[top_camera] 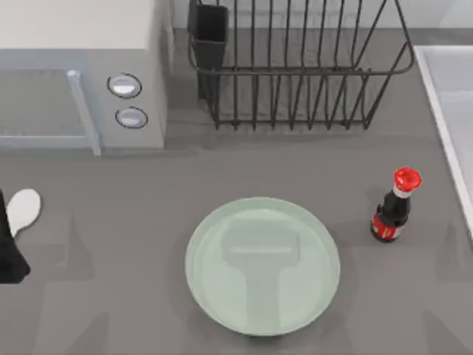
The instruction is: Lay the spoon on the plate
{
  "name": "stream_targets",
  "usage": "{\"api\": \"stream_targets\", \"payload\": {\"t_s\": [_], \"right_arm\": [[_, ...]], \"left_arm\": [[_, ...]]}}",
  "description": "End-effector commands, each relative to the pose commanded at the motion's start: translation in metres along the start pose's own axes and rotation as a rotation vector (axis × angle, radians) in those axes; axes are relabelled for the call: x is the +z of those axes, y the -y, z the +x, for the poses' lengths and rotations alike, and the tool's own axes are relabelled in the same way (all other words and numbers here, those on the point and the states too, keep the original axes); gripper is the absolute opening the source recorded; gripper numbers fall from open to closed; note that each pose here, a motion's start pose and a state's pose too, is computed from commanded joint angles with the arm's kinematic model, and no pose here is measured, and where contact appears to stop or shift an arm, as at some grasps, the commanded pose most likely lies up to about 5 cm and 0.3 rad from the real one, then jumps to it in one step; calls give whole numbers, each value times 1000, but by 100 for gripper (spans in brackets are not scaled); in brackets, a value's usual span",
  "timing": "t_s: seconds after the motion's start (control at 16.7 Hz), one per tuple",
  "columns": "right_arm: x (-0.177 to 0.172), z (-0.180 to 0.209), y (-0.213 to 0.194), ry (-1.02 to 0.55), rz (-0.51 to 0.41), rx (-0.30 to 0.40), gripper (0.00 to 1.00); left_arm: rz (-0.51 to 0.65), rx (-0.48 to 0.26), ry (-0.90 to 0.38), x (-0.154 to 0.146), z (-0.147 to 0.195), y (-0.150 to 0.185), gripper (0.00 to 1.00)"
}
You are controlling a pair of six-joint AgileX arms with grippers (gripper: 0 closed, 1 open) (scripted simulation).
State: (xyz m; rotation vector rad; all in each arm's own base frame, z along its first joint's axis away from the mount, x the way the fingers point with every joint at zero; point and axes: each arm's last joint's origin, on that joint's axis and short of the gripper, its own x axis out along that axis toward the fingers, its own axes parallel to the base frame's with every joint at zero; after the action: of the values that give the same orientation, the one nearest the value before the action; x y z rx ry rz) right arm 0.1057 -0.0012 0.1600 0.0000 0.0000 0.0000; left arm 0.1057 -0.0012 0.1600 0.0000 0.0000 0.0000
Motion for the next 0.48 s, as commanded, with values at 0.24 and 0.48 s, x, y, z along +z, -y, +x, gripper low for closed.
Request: {"api": "stream_targets", "payload": {"t_s": [0.24,0.48], "right_arm": [[0,0,0,0,0,0,100],[0,0,0,0,0,0,100]], "left_arm": [[6,3,-31,5,0,0,100],[34,9,-213,27,7,-2,100]]}}
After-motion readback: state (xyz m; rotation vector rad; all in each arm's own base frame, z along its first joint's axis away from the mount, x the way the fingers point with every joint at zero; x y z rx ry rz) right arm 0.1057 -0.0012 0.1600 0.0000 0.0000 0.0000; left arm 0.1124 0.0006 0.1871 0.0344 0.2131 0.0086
